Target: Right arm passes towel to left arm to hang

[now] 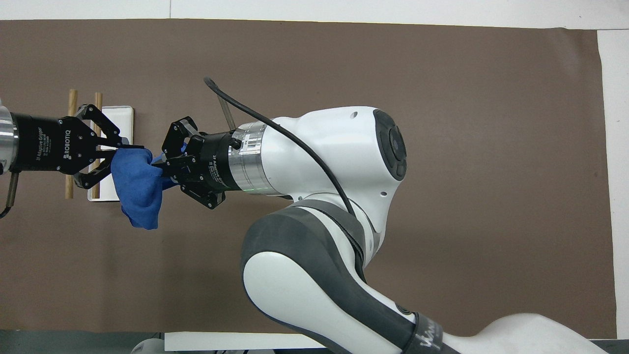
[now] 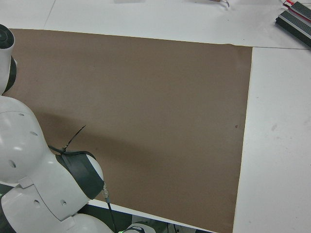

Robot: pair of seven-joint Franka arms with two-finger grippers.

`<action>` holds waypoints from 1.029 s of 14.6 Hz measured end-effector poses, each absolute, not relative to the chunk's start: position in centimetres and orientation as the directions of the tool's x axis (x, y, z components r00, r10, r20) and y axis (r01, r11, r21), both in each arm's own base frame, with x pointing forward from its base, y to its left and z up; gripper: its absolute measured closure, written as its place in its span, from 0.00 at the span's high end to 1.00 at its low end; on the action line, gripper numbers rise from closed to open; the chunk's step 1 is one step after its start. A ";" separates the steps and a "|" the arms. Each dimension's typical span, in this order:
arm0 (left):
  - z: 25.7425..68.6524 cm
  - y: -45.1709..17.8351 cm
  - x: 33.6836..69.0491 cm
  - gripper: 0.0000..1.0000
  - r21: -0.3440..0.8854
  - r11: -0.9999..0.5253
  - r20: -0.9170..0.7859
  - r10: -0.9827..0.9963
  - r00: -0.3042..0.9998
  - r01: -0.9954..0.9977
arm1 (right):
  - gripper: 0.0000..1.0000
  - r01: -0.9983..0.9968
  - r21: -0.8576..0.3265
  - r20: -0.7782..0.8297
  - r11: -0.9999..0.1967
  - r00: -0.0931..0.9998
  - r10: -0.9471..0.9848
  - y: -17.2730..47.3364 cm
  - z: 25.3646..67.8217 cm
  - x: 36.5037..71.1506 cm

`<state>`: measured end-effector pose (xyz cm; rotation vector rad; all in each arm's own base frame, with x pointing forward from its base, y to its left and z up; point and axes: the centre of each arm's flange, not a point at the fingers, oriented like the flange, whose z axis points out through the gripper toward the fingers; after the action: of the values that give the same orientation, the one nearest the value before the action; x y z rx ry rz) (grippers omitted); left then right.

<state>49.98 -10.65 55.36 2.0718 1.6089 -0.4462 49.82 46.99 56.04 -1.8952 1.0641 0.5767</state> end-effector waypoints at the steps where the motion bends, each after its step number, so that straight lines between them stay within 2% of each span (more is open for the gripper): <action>1: 55.4 -10.6 50.0 0.02 0.169 -0.197 -0.526 0.811 0.257 0.966 | 0.26 -0.849 -0.459 -0.721 -0.263 0.528 -0.449 47.0 56.0 49.8; 6: 55.4 -10.6 50.0 0.02 0.172 -0.197 -0.525 0.811 0.259 0.965 | 0.78 -0.845 -0.464 -0.718 -0.265 0.534 -0.447 47.1 56.2 49.8; 8: 55.6 -10.4 50.3 0.02 0.188 -0.198 -0.521 0.810 0.269 0.962 | 0.98 -0.813 -0.500 -0.678 -0.298 0.581 -0.449 47.1 56.2 49.7; 12: 56.3 -7.8 51.9 0.02 0.298 -0.207 -0.480 0.812 0.334 0.932 | 1.00 -0.666 -0.569 -0.482 -0.482 0.745 -0.461 47.0 55.6 49.5; 15: 56.1 -6.2 52.9 0.02 0.352 -0.188 -0.449 0.825 0.342 0.917 | 1.00 -0.546 -0.536 -0.303 -0.643 0.836 -0.458 46.0 54.3 49.8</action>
<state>52.86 -6.24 56.14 2.0467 1.5171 -0.2115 49.84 46.05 54.29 -2.3776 0.7306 0.1832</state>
